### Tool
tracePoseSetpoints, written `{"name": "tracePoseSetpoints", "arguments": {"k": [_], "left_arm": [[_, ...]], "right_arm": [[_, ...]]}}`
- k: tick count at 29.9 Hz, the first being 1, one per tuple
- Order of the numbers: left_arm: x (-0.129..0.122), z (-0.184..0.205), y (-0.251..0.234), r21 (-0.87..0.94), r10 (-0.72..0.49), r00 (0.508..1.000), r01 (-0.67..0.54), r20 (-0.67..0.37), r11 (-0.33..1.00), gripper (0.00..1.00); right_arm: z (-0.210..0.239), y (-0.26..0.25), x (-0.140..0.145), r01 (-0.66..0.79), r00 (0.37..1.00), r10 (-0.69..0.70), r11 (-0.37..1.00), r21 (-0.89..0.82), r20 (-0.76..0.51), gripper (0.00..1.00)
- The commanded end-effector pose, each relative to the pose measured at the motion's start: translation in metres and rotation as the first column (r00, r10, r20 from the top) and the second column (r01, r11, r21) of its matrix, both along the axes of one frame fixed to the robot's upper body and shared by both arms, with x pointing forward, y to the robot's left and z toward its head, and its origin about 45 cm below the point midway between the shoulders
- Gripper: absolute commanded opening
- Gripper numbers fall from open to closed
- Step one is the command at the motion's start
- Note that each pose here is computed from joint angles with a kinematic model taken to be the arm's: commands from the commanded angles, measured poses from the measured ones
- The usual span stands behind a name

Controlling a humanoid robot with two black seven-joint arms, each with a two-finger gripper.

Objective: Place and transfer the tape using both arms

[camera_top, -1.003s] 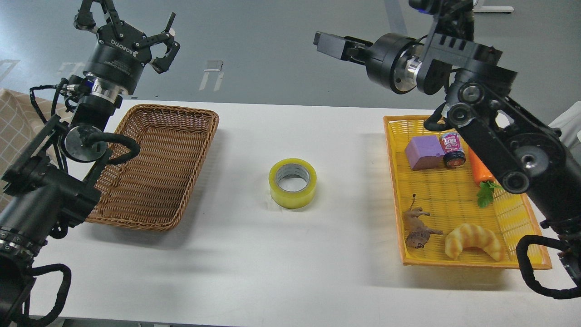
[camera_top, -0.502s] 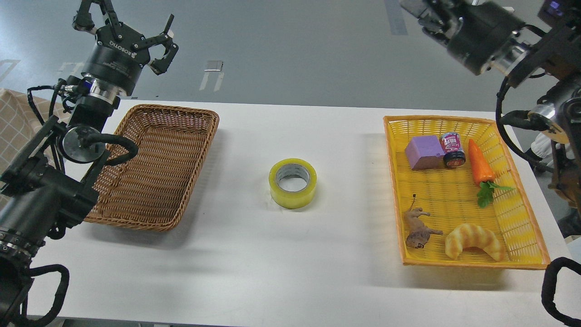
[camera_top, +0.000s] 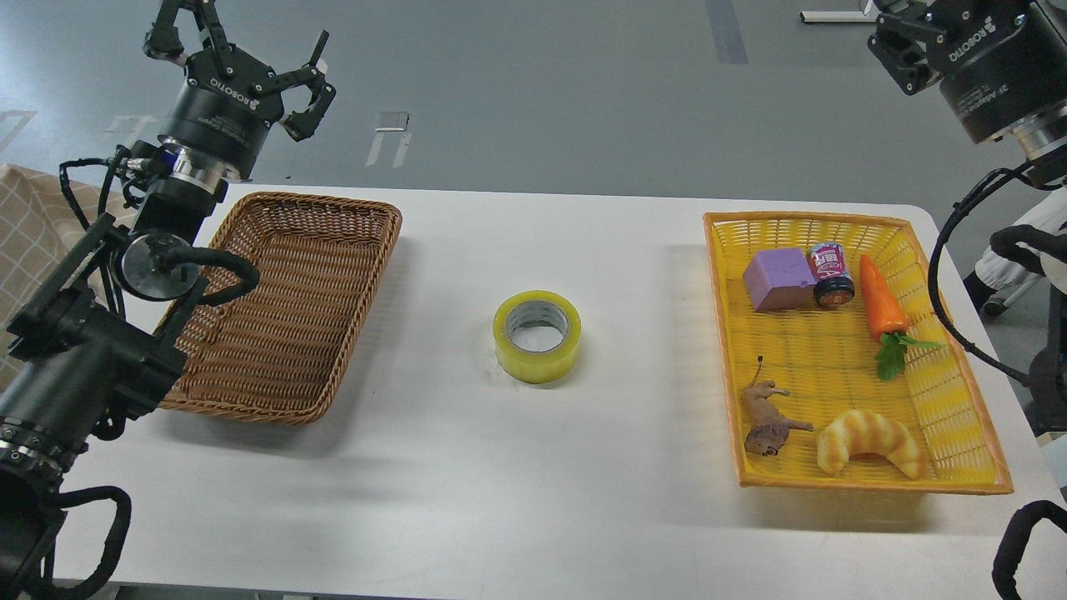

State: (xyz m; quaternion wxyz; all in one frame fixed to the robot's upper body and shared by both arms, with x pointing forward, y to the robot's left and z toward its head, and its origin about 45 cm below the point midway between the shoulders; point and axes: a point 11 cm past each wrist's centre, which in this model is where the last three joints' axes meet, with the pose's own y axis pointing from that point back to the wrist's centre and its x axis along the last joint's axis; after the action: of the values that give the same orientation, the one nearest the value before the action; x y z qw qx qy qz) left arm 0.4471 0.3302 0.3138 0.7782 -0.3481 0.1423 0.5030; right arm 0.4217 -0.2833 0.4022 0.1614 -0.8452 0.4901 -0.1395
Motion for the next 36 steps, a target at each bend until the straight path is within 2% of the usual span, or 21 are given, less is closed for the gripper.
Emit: {"name": "tracePoseSetpoints", "arguments": {"k": [1,6,10,19,36], "left_arm": [[0.000,0.000,-0.001,-0.001,-0.001,1.000,0.001,0.001,1.000,0.98],[0.000,0.000,-0.001,0.002,-0.003,1.000,0.003,-0.001,1.000,0.98],[0.000,-0.002,-0.003,0.006,-0.009,1.000,0.009,-0.006,1.000,0.98],[0.000,-0.002,-0.006,0.004,-0.015,1.000,0.015,-0.007,1.000,0.98],[0.000,-0.007,-0.009,0.016,-0.023,1.000,0.024,-0.019,1.000,0.98]], "right_arm": [[-0.013,-0.004,0.008,0.002,0.999,0.001,0.998,0.065,-0.051,1.00],[-0.023,-0.011,0.014,0.004,0.995,0.009,0.991,0.136,-0.094,1.00],[-0.031,-0.011,0.017,-0.029,0.990,0.069,0.953,0.303,-0.122,1.00],[-0.049,-0.007,0.016,-0.046,0.979,0.134,0.877,0.478,-0.151,1.00],[-0.060,0.001,0.014,-0.047,0.974,0.151,0.862,0.505,-0.167,1.00]]}}
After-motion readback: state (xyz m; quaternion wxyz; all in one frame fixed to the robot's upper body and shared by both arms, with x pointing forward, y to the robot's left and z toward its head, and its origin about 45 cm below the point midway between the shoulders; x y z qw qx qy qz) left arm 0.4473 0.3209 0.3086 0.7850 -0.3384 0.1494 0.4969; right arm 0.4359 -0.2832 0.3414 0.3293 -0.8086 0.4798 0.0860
